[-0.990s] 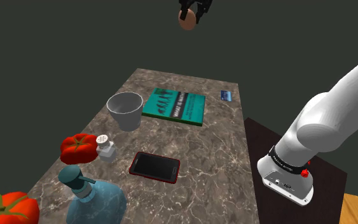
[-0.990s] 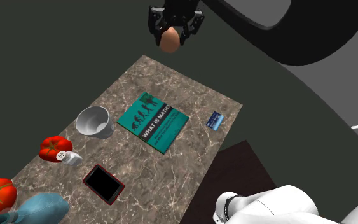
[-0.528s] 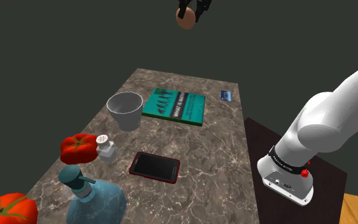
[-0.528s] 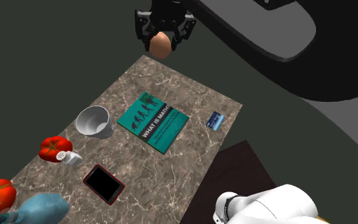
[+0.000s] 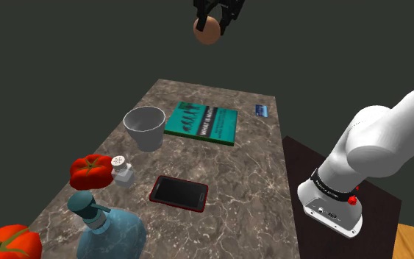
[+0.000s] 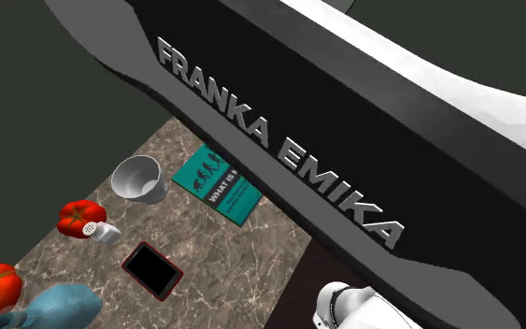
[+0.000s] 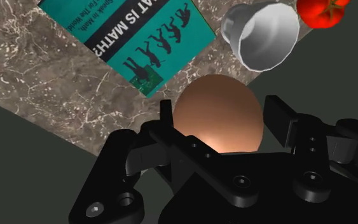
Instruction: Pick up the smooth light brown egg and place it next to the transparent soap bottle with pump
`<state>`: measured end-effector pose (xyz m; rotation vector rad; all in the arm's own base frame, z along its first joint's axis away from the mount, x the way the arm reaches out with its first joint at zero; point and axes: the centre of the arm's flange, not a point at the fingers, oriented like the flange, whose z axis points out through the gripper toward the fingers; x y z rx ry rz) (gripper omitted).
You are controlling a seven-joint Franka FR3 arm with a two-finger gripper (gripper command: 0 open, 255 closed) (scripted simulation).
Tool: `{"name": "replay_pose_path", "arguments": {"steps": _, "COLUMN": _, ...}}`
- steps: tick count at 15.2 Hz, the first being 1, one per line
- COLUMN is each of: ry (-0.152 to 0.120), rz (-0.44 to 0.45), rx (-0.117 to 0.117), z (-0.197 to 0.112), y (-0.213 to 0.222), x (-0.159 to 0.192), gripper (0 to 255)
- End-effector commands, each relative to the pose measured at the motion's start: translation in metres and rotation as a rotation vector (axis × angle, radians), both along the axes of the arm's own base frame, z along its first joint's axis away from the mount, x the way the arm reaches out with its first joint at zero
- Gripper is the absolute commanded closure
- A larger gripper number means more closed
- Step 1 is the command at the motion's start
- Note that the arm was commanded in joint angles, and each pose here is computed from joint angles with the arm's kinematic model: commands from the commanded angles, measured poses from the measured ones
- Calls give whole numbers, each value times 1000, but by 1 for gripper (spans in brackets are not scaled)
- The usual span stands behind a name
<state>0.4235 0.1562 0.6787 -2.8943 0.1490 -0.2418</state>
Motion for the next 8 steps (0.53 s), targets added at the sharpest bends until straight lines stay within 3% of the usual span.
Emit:
{"name": "replay_pose_path", "arguments": {"steps": 1, "ry": -1, "rz": -1, "rx": 0, "z": 1, "y": 23, "x": -14, "gripper": 255}}
{"name": "replay_pose_path", "arguments": {"steps": 8, "ry": -1, "rz": -1, "rx": 0, "z": 1, "y": 101, "x": -64, "gripper": 255}}
